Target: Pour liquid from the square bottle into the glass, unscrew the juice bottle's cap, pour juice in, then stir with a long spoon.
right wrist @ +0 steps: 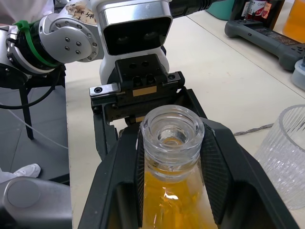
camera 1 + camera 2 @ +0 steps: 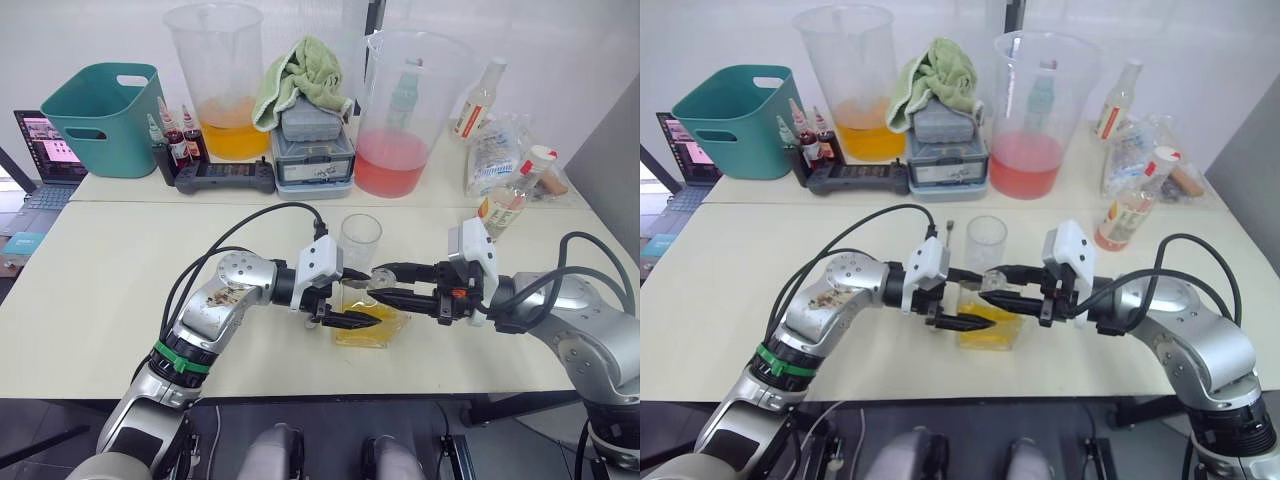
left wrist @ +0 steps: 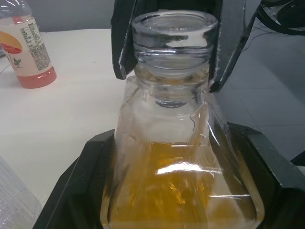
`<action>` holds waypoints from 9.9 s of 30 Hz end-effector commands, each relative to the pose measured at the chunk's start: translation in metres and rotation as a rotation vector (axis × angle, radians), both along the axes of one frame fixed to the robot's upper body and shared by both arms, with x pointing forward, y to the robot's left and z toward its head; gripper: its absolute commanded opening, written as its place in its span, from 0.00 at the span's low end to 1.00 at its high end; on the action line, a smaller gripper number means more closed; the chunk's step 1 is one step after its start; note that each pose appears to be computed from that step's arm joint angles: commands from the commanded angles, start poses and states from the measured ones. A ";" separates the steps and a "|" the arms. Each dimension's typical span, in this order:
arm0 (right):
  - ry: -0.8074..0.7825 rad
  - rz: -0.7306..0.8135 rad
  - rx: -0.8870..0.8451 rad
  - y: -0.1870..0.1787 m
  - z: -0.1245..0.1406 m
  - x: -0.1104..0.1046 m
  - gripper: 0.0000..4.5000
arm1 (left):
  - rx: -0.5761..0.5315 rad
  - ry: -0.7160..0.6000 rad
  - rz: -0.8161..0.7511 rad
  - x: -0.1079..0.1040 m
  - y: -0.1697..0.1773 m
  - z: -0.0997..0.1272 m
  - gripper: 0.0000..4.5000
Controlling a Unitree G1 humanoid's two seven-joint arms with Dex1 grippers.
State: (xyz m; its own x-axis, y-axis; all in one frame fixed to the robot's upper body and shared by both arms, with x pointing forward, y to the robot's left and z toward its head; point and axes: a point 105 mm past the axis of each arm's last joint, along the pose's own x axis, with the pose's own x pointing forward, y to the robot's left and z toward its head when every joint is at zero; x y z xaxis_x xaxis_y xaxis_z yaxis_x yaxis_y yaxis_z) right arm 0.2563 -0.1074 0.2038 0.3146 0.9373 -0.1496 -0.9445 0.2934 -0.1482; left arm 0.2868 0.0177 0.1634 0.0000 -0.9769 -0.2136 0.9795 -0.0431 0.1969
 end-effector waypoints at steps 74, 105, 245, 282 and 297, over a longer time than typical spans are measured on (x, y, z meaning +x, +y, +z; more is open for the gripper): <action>-0.019 -1.155 0.030 -0.279 -0.066 0.063 1.00 | 0.017 0.038 -0.012 -0.021 -0.014 -0.016 0.62; 0.057 -0.239 0.055 -0.116 0.034 0.004 1.00 | -0.124 -0.005 0.042 -0.021 -0.001 0.030 0.62; 0.060 -0.214 0.079 -0.076 0.018 -0.009 1.00 | 0.261 -1.642 0.484 0.119 -0.002 0.091 0.62; 0.060 -0.219 0.075 -0.078 0.016 -0.009 1.00 | 0.320 -1.822 0.434 0.118 -0.005 0.094 0.62; 0.062 -0.212 0.076 -0.079 0.015 -0.008 1.00 | 0.326 -1.862 0.428 0.117 -0.005 0.096 0.62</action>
State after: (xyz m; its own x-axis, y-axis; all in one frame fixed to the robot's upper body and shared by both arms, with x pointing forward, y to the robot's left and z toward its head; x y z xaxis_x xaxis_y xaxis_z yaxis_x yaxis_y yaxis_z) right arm 0.2488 -0.1861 0.2116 0.4988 0.8590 -0.1155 -0.8659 0.4995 -0.0249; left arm 0.4119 0.0251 0.2099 0.6598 -0.7504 0.0402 -0.3178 -0.2301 0.9198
